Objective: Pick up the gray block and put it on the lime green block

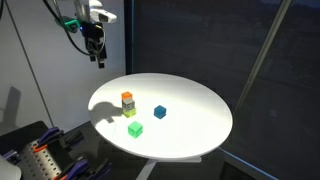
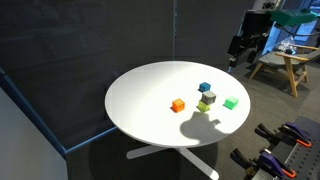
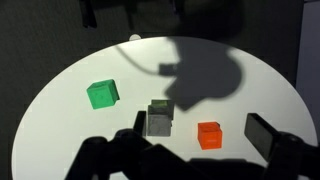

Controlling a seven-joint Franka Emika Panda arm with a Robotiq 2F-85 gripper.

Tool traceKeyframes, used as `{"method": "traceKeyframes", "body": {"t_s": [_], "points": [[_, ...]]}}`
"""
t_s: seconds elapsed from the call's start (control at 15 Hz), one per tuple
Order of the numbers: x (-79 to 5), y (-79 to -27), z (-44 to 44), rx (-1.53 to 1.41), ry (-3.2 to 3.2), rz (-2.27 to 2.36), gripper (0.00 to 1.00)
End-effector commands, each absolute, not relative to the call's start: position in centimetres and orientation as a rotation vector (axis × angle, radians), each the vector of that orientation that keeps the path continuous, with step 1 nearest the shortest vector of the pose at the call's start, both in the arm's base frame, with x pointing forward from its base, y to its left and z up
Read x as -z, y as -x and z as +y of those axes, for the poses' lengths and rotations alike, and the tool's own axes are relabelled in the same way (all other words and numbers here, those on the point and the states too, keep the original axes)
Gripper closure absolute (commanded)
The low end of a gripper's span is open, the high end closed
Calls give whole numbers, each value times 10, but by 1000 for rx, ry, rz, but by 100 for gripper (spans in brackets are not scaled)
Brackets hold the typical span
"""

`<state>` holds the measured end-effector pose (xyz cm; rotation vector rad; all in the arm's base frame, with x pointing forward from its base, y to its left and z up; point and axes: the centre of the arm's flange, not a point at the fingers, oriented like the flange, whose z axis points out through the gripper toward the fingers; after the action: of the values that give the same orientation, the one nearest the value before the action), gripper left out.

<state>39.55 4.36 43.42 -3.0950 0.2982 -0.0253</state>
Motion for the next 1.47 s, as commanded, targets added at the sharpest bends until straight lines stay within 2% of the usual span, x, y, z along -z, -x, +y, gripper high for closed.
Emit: {"method": "traceKeyframes", "body": {"t_s": [0.0,1.4], "points": [[-451,-383,40,4,3108,191,0],[-462,-369,45,-19,3124,31,0]]}}
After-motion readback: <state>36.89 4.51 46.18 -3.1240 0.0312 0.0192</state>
